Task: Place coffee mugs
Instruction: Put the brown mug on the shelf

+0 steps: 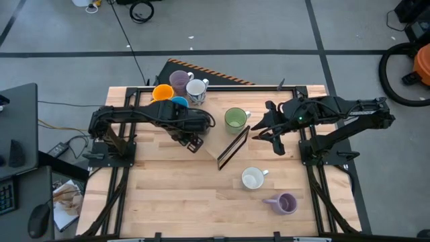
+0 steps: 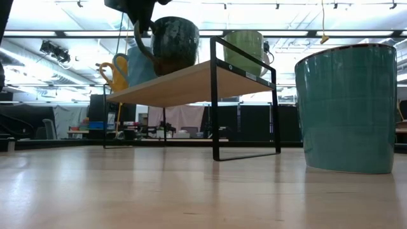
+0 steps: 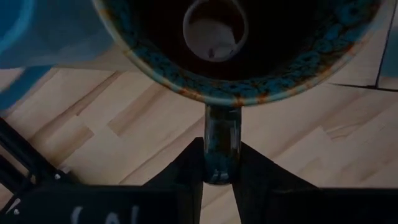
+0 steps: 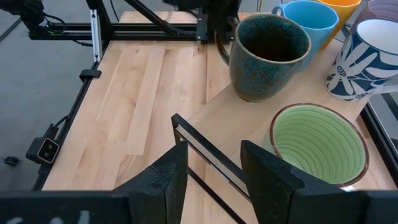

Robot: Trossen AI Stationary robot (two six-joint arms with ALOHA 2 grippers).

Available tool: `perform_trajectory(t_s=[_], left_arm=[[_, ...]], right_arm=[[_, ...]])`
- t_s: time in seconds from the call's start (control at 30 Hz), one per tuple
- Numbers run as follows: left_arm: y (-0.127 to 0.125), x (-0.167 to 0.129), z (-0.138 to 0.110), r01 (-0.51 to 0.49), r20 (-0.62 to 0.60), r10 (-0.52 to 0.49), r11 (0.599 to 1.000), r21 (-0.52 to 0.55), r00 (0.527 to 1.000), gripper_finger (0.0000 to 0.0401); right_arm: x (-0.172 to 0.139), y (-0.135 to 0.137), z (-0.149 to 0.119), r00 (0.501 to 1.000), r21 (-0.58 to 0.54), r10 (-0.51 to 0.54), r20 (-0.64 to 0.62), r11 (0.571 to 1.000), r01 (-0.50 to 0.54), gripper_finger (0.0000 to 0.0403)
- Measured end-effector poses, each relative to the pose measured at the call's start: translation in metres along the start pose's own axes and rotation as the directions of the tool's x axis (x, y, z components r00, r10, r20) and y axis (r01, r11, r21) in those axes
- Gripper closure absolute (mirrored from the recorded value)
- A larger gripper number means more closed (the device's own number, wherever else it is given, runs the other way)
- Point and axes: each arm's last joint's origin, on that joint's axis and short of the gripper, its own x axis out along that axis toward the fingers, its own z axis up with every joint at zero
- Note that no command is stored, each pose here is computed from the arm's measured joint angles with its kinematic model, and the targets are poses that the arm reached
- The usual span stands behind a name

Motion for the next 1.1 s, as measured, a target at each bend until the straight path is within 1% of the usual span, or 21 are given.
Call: perform_trajectory(t_s=[0.17,0.27,0.47,0.83,1.1], left_arm=[[0.004,0.000,0.001,0.000,0.001,0.000,1.000,-0.020,1.000,0.0333],[0.005,0.006,0.000,-0.003,-0.047,0.001,0.999,-0.033,0.999,0.0333],[0.006,0.017,-0.004,-0.029,-0.092,0.027,0.999,-0.027,0.995,0.0334],[0.012,0.009,-0.006,-0.013,-0.065,0.010,0.999,-0.036,0.998,0.0334],[0.022,0.003,-0.003,-0.016,-0.036,0.013,0.997,-0.079,0.999,0.0335]], right_arm=[[0.000,0.000,0.000,1.000,0.000,0.000,-0.002,1.000,0.000,0.0249],[0.000,0.000,0.000,1.000,0.000,0.000,-0.002,1.000,0.000,0.0249],[0.000,0.000,0.000,1.000,0.000,0.000,-0.002,1.000,0.000,0.0249],[0.000,0.000,0.000,1.000,-0.006,0.000,-0.002,1.000,0.000,0.0249],[0.000,0.000,0.000,1.000,-0.009,0.000,-0.004,1.000,0.000,0.0249]])
